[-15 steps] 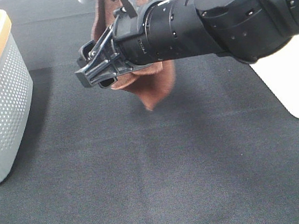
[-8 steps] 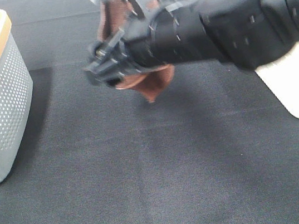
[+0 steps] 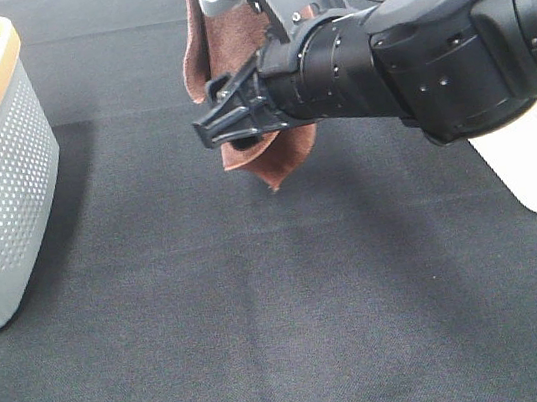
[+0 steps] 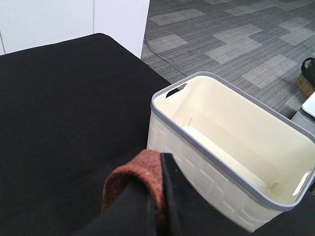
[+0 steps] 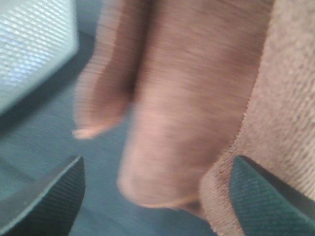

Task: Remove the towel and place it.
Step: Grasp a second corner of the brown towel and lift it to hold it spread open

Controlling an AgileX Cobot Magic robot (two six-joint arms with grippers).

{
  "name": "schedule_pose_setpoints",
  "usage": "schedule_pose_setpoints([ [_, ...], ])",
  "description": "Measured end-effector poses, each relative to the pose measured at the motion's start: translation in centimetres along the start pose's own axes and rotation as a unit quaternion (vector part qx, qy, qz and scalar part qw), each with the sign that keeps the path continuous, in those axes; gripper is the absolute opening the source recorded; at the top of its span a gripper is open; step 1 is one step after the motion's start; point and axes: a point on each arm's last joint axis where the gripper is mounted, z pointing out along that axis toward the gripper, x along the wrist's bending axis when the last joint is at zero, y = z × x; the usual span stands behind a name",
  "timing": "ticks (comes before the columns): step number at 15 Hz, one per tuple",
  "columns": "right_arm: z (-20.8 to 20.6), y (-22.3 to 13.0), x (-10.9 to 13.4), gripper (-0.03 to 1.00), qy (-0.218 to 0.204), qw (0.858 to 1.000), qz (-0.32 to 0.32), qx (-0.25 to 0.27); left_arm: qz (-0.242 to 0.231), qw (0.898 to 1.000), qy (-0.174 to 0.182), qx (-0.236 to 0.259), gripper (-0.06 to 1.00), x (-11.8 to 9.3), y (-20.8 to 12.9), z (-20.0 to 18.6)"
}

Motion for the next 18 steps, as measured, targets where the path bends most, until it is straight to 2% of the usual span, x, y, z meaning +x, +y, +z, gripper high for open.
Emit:
schedule_pose_setpoints([
  [4, 0.0, 0.0, -0.2, 0.70, -0.009, 1.000, -0.018, 0.001, -0.010, 1.000, -0.009, -0.001, 0.00, -0.2, 0.0, 0.0],
  [8, 0.0, -0.3, -0.8, 0.60, -0.044, 0.998, -0.035, 0.016, -0.008, 1.000, -0.009, 0.000, 0.00, -0.2, 0.0, 0.0],
  [13, -0.1, -0.5, -1.2, 0.50, -0.065, 0.996, -0.049, 0.032, -0.008, 1.000, -0.009, 0.000, 0.00, -0.2, 0.0, 0.0],
  [18, -0.1, -0.5, -1.4, 0.49, -0.073, 0.995, -0.057, 0.032, -0.006, 1.000, -0.013, -0.011, 0.00, -0.6, 0.7, -1.3],
])
